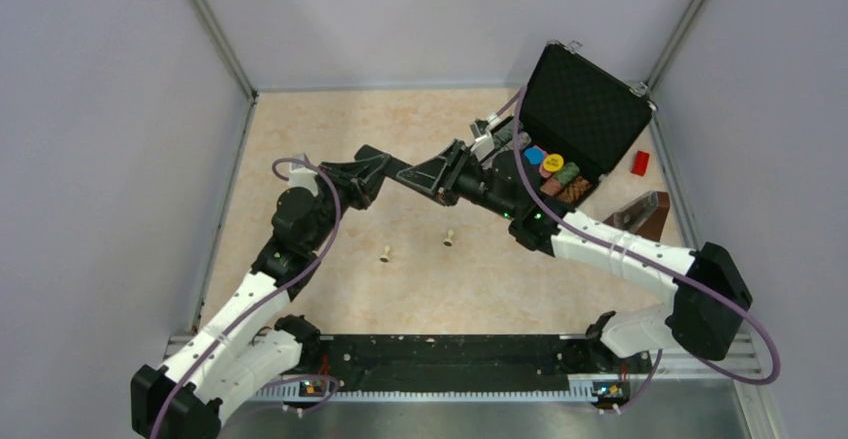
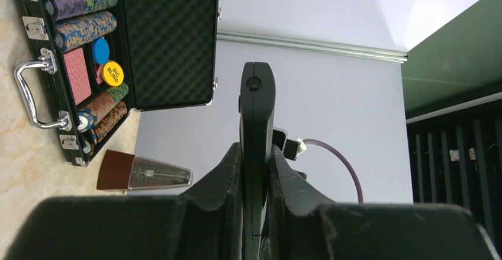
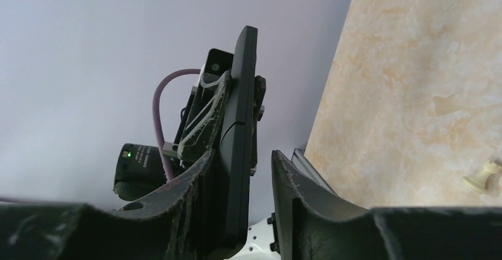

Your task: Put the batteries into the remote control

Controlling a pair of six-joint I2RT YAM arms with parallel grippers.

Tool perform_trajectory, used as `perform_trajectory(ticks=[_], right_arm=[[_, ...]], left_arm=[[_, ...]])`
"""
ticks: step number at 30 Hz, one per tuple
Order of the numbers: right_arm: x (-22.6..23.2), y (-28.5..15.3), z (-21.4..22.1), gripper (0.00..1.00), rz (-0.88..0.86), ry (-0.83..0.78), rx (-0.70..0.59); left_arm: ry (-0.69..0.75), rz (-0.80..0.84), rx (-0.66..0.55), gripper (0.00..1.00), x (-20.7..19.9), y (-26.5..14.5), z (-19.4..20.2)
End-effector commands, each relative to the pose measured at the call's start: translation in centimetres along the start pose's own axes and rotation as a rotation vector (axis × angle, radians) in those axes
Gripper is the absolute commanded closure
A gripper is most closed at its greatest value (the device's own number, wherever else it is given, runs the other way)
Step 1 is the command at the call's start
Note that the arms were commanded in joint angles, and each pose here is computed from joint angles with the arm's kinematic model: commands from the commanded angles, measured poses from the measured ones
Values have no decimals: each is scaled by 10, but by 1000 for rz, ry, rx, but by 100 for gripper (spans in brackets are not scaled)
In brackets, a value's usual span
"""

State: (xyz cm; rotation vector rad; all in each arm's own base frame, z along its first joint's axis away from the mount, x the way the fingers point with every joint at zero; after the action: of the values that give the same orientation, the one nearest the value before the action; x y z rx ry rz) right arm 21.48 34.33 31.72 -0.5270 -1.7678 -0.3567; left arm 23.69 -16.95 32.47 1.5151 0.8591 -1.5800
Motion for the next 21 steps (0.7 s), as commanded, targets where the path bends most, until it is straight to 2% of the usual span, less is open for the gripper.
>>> perform_trajectory(ticks=[1,11,16,19,21], right_arm=[[-21,11,7,63,38,22,-4],[-28,28,17,71,30,55,21],[-28,34,18,71,26,60,25],[-22,31,18,65,18,59,28],[-14,26,17,55,3,45,29]], left_arm=[[-17,193,75,100,-47,-19,11],[-35,200,122,100,-52,-29,17],[-16,197,113,100,-52,-34,17],[31,177,100,100,-47,-37,15],[81,159,88,100,-43,-39,14]])
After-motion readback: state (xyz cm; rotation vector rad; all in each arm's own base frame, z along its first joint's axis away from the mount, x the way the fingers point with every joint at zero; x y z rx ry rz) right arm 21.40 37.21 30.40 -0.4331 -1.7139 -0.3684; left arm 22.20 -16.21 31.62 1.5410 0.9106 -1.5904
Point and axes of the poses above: each gripper's point midway between its finger pads, its own y axis out along the fingers, its own x axis along the line the jaws close on, z = x × y, the point moved 5 cm from there along -y, back along the fingers, and after that the axes turned 4 degrees about y, right-handed, at the moved point
